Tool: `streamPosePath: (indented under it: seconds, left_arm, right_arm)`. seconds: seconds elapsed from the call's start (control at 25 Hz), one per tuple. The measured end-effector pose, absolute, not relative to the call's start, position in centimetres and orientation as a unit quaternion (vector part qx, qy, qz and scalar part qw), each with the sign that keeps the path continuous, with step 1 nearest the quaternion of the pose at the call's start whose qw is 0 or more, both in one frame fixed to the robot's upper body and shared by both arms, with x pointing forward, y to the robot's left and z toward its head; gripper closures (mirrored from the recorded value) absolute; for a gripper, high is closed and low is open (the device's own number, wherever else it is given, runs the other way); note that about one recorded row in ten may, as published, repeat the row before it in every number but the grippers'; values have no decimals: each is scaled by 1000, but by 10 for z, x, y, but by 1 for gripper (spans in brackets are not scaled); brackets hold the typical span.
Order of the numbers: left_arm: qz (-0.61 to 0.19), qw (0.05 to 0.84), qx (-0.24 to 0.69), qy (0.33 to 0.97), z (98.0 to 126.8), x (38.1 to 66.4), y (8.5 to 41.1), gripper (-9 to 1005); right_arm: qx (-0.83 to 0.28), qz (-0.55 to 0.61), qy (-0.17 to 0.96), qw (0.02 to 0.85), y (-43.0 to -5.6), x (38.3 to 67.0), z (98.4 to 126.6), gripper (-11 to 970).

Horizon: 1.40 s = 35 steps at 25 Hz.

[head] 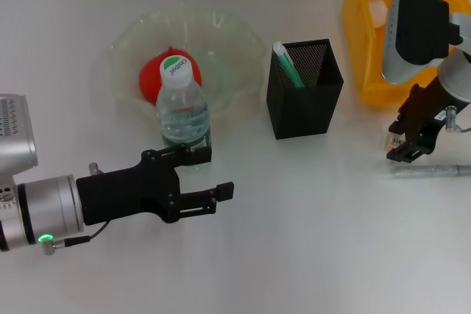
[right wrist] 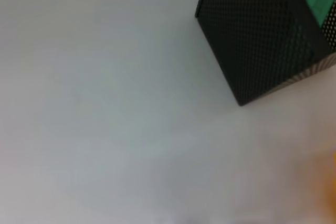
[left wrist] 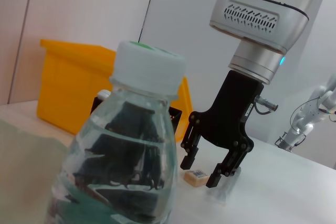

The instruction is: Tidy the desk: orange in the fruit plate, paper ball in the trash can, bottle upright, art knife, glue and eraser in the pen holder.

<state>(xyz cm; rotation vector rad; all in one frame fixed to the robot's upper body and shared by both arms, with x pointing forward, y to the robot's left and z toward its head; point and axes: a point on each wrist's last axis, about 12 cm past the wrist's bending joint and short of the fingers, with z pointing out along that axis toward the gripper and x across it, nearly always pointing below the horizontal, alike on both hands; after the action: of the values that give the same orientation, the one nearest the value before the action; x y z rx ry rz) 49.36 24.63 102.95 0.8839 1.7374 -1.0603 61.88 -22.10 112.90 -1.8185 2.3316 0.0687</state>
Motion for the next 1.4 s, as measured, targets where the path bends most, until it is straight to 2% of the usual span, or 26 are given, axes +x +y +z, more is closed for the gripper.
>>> streamPosePath:
  seconds: [0.08,0.32,0.96,1.12,1.28,1.4]
  left_arm:
    - [-428,445,357,701,1029,494,246,199]
    - [-428,445,357,701,1029,494,246,199]
    - [-426,443,353,705,1027,493,246,199]
    - [-428,443,354,704,1028,493,246,199]
    - [-428,442,354,704,1028,493,246,199]
    - [-430,439,357,703,1029,493,247,199]
  right_arm:
    - [-610,22,787,90,-221,619,1128,416]
    - [-605,16,791,90,-222,620,1125,537]
    - [-599,20,795,91,-224,618,1126,692]
    - [-582,73,798,139,-232,612,1159,694]
    - [-553,145,789,225,-250,601,1200,675]
    - [-524,206,773,294,-262,595,1219,662]
